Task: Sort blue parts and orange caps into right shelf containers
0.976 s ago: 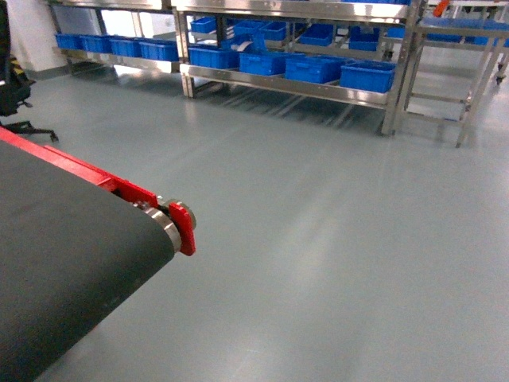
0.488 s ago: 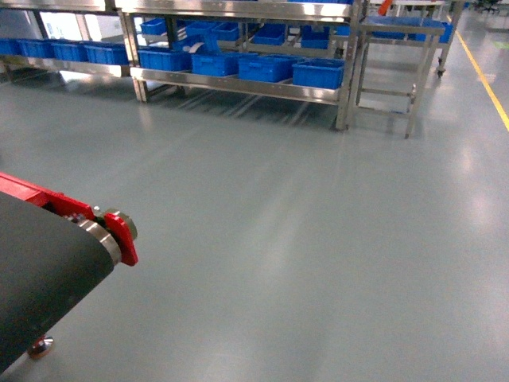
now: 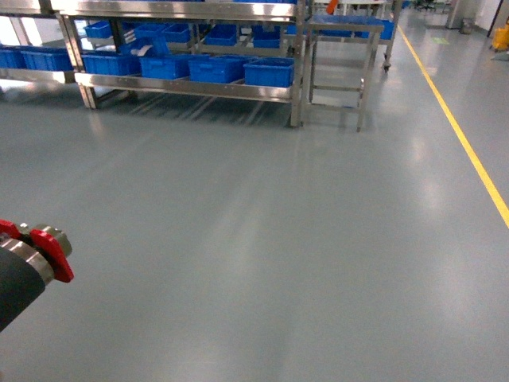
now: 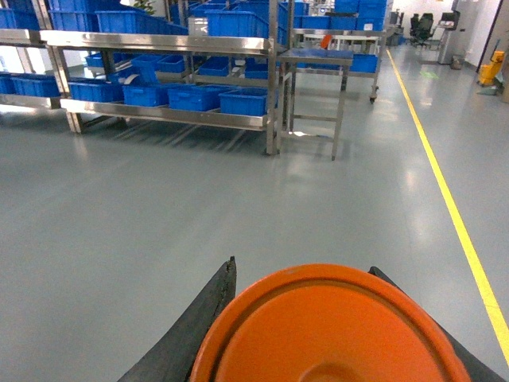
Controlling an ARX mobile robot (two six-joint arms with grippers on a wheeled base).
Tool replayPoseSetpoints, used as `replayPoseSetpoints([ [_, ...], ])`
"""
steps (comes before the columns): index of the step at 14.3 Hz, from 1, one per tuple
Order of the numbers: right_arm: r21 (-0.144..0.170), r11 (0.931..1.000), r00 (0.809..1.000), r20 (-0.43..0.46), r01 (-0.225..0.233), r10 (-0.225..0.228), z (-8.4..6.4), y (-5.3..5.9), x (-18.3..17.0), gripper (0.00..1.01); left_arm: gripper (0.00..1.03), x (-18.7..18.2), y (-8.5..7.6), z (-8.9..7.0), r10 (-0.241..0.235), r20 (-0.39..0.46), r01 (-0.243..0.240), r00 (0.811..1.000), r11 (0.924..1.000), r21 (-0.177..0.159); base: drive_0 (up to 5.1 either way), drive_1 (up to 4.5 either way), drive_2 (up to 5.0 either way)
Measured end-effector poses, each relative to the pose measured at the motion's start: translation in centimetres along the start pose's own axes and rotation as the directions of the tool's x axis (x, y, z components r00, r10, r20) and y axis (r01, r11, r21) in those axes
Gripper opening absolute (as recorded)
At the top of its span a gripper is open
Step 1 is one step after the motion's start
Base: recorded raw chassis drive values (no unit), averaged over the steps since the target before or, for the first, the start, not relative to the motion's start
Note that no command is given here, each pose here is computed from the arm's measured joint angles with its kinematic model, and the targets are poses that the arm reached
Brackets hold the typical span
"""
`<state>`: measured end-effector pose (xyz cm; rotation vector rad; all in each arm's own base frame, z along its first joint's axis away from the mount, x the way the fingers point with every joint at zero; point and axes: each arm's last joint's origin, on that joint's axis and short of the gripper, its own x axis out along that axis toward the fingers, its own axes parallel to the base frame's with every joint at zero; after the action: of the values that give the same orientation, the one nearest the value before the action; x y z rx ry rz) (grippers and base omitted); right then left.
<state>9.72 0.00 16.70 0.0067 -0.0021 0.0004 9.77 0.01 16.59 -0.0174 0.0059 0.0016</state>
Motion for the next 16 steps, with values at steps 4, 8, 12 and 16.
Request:
replayPoseSetpoints([
  [4, 0.0, 1.0, 1.0, 0.0, 0.0, 0.0, 0.0, 0.0, 0.0, 0.42, 0.41, 0.0, 0.0, 0.0, 0.0, 0.0, 0.0, 1.0, 1.0, 0.0, -1.7, -1.66, -1.7],
  [8, 0.0, 1.0, 1.0, 0.0, 0.0, 0.0, 0.0, 0.0, 0.0, 0.42, 0.41, 0.0, 0.0, -0.01, 0.0, -0.001, 0.0, 1.0, 1.0, 0.0, -1.5, -1.53, -1.5],
  [12, 0.0, 1.0, 1.0, 0.002, 0.0, 0.0, 0.02, 0.0, 0.0, 0.42, 0.41, 0.0, -0.01, 0.06, -0.002, 0.006, 0.002, 1.0, 1.0, 0.0, -0.7, 1.42, -2.8],
  [16, 0.0, 1.0, 1.0, 0.0, 0.0, 0.0, 0.0, 0.0, 0.0, 0.42, 0.41, 0.0, -0.01, 0.0, -0.002, 0.0, 0.002, 1.0, 1.0, 0.0, 0.0, 4.23, -4.3],
])
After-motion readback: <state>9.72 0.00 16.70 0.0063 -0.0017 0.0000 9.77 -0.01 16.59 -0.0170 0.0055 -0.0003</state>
